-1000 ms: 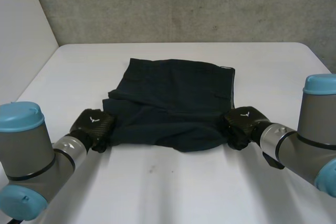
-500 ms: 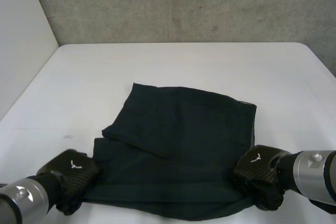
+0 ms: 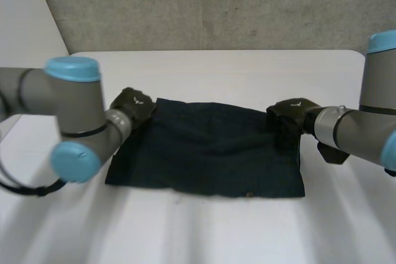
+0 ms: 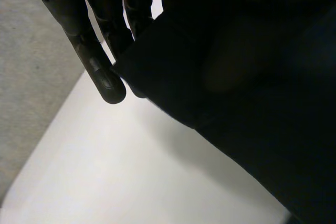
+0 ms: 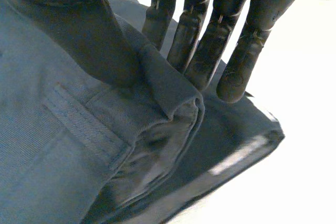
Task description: Fold the shorts.
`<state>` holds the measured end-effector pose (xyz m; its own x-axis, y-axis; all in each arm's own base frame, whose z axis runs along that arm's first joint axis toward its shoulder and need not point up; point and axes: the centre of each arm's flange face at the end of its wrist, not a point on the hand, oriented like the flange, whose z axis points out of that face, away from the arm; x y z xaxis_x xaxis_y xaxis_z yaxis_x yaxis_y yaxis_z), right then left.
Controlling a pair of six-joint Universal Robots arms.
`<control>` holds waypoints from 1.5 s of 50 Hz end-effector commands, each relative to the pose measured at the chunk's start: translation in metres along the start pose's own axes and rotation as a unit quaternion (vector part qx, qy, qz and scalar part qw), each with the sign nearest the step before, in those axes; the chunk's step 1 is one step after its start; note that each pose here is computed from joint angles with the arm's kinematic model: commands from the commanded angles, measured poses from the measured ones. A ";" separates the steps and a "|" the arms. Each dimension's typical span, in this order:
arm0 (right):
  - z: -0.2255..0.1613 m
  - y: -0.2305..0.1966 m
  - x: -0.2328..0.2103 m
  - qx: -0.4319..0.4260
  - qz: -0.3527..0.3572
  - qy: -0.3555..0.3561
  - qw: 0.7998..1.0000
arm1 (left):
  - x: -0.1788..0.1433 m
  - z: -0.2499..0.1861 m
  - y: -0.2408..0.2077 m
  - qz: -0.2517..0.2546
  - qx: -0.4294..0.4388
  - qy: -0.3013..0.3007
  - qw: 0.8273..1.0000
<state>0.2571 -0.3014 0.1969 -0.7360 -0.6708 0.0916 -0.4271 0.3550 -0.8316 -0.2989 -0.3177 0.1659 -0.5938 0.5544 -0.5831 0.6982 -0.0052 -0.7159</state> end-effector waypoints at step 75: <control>0.068 -0.020 0.043 0.176 -0.052 0.144 0.972 | -0.014 0.101 -0.023 -0.087 0.163 -0.040 0.982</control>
<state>0.2654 -0.3622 0.1817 -0.8186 -0.5099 0.2645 -0.3726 0.1209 -0.9201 -0.3417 -0.3851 0.1406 -0.6586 0.5783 -0.4815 0.5286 -0.1000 -0.8430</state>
